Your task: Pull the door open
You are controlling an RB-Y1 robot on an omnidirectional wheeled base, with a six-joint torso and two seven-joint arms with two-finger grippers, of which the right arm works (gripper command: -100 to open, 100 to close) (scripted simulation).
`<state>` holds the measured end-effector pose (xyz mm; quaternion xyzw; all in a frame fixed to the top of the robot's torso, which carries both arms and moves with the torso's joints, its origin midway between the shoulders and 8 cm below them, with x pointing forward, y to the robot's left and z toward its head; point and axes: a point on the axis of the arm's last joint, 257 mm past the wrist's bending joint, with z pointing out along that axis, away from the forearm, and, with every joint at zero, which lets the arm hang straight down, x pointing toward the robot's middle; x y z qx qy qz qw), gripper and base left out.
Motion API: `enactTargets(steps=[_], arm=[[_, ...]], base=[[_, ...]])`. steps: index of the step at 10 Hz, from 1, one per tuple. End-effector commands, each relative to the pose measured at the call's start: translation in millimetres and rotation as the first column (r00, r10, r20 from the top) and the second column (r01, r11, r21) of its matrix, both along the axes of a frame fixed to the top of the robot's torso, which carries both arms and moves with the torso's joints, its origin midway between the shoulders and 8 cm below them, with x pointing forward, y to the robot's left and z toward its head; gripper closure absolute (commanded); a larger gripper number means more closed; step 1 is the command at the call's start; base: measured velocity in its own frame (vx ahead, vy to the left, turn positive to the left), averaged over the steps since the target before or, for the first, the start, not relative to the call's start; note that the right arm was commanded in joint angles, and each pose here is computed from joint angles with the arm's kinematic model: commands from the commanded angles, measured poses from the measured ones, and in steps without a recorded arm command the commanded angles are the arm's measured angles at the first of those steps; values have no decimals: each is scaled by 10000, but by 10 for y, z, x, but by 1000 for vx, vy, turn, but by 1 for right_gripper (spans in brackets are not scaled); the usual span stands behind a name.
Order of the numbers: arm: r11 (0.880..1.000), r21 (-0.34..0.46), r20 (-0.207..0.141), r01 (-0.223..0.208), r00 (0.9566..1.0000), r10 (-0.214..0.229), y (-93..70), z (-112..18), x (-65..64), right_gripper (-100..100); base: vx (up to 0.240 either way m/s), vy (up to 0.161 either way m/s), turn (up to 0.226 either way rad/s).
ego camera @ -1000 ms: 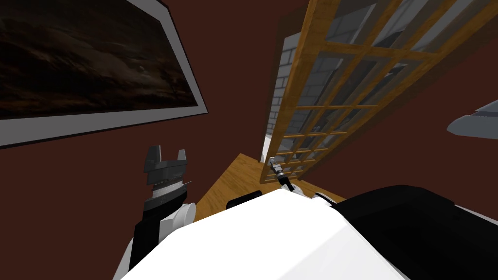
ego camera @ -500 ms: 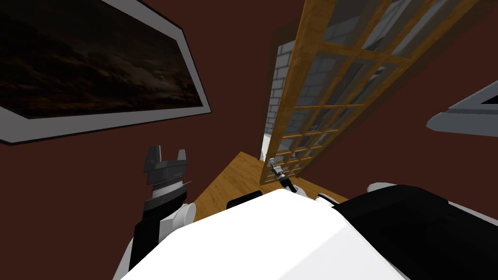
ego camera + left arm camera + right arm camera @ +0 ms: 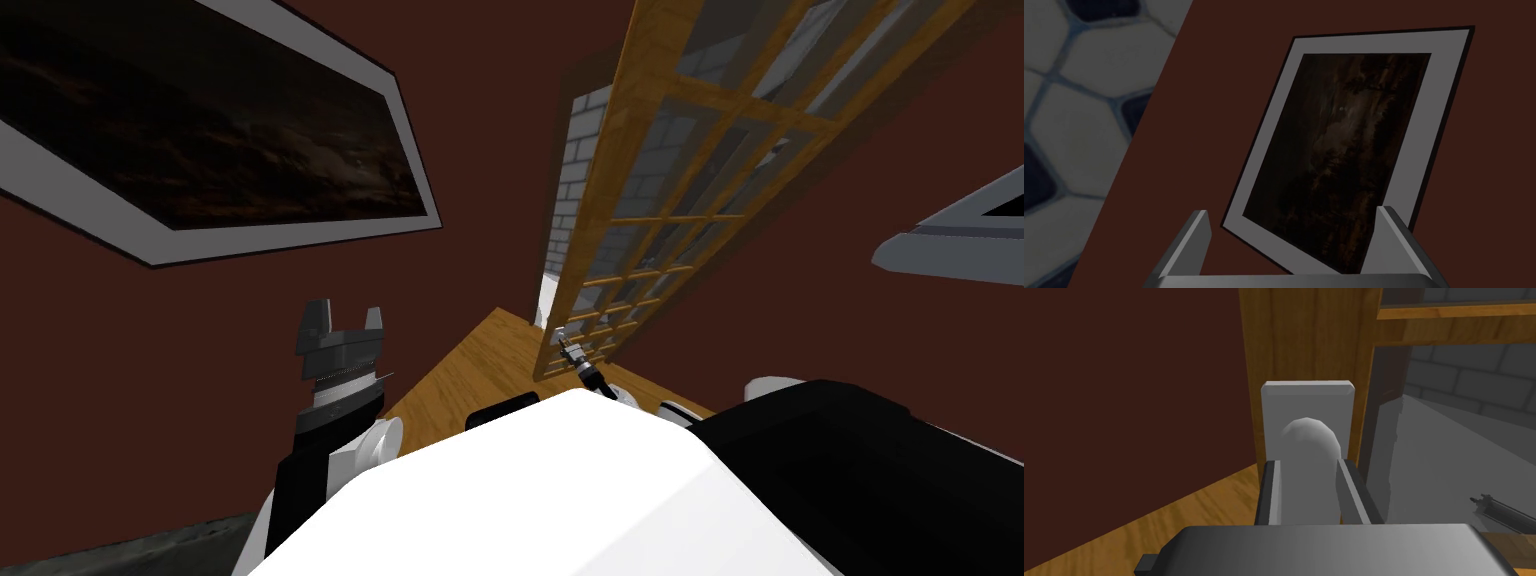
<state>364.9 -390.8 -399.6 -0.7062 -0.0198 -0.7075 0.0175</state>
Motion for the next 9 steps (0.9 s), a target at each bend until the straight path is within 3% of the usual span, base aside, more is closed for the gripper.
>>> enactTargets(steps=[1,2,6,9], arm=[[9997,17,-14,-233,9997,233,12,-7,-89,100],[10000,9,-30,-20,10000,20,-53,-16,-89,-100],[9999,18,-34,158,9999,-158,-144,-14,-150,-100],[9995,1,18,323,9995,-323,-121,-10,-55,-100]], base=[[-206,-84,76],[-185,19,-77],[-160,99,-104],[149,-8,44]])
